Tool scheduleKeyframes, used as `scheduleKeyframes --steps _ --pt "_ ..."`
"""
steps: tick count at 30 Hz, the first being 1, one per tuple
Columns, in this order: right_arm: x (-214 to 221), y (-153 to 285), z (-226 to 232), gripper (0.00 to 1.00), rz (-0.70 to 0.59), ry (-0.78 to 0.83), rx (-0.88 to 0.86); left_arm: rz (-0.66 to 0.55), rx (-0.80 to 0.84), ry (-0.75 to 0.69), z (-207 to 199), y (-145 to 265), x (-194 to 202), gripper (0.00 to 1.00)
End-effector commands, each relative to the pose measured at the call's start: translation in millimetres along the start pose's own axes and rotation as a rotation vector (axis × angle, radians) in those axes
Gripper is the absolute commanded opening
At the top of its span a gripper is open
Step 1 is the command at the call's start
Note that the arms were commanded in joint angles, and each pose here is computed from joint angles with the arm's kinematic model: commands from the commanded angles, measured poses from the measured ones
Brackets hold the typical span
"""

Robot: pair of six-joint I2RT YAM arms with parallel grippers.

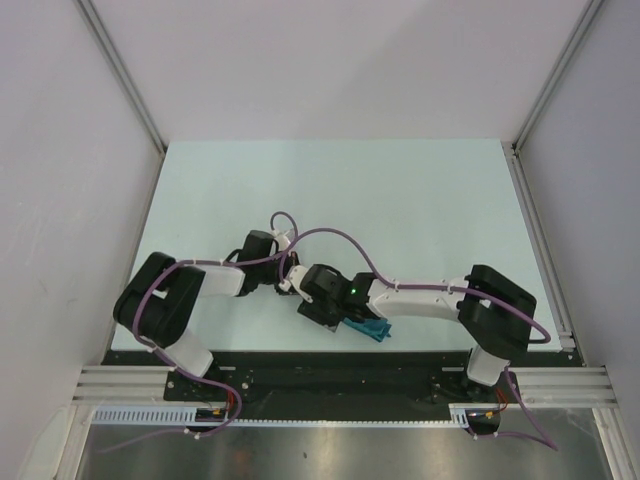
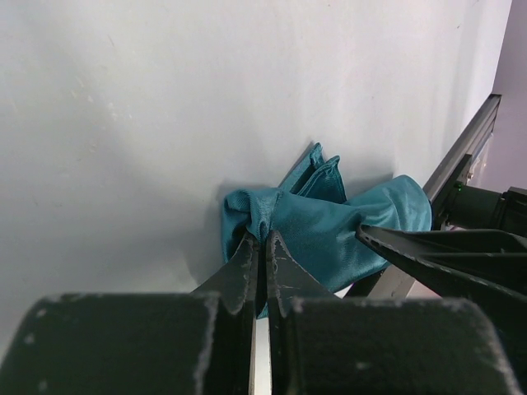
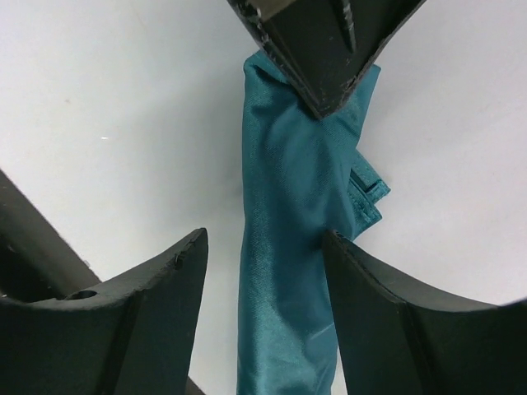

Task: Fold the napkin, place the utensils inside, and roll it up
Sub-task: Roll the napkin with the utensil

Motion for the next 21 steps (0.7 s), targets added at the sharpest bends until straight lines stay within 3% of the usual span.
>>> scheduleKeyframes --steps 1,4,7,10,16,21 --pt "1 -9 -4 0.62 -0.002 0.027 0.034 0.001 -0.016 -0.008 0 -3 -5 0.04" --pt "9 -17 -6 0.61 0.023 0.013 0.028 0.001 -0.010 -0.013 -2 -4 -6 0.06" --pt "16 -23 -14 0.58 0.049 -0.032 0.001 -0.013 0.004 -0.016 -6 -4 -11 0.15" --pt "20 -27 -19 0.44 0.048 -0.095 -0.102 -0.044 0.020 -0.028 -12 -2 -20 0.30" --pt "22 -26 -25 0.34 0.009 -0.239 -0.344 -0.150 0.012 -0.057 -20 15 -46 0.62" --pt "27 -28 -30 0.34 0.014 -0.333 -0.489 -0.184 -0.002 -0.081 -19 22 -50 0.68"
Point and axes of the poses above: each gripper's point midway between its finger pads, its own y axis back along the fingers, its own z axis along the line the jaws close on, x = y × z, the point moved 6 cm from there along y, back along the fingers, and after that the axes turned 3 degrees about y, right-handed, at the moved point
